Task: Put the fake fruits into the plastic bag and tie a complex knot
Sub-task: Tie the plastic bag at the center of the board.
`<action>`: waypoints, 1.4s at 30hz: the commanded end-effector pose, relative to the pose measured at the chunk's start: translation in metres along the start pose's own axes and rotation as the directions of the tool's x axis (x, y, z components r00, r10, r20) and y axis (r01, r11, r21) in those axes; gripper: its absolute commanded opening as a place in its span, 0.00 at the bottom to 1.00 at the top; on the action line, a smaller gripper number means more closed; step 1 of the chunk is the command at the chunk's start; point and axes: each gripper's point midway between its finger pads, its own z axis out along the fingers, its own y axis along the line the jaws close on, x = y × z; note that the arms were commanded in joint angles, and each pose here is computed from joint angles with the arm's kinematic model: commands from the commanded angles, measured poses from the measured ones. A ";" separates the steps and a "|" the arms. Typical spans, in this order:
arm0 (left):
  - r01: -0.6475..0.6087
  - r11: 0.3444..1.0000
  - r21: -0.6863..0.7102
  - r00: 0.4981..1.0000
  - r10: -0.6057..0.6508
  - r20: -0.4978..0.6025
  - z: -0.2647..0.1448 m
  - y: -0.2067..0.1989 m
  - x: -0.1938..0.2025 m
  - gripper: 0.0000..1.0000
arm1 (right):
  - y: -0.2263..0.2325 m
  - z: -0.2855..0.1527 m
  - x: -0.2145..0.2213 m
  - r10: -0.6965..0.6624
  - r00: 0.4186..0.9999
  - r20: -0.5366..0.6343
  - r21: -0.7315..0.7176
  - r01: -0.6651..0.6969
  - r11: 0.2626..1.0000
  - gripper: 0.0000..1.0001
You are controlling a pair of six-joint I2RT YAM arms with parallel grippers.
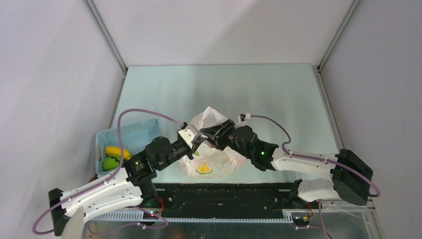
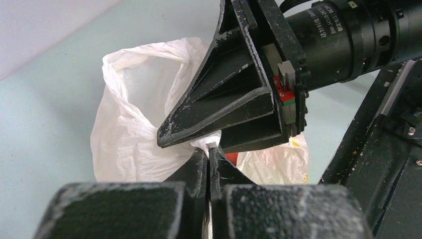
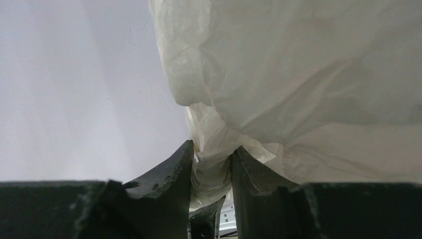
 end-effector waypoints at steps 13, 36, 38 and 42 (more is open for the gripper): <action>0.032 0.999 0.039 0.999 -0.032 0.012 0.003 -0.011 -0.024 0.05 | 0.085 -0.009 -0.028 -0.238 0.963 0.128 -0.181 0.258 0.949 0.00; 0.494 0.857 0.146 0.854 -0.510 0.105 -0.025 0.028 -0.172 0.99 | 0.134 -0.065 -0.044 -0.917 0.391 -0.072 -0.536 0.760 0.366 0.00; 0.535 0.827 0.173 0.824 -0.556 0.107 -0.016 0.028 -0.176 0.99 | 0.127 -0.068 -0.047 -0.927 0.362 -0.094 -0.552 0.756 0.351 0.00; 0.561 0.789 0.251 0.793 -0.599 0.113 0.004 0.022 -0.173 1.00 | 0.095 -0.064 -0.052 -0.936 0.318 -0.154 -0.529 0.773 0.349 0.00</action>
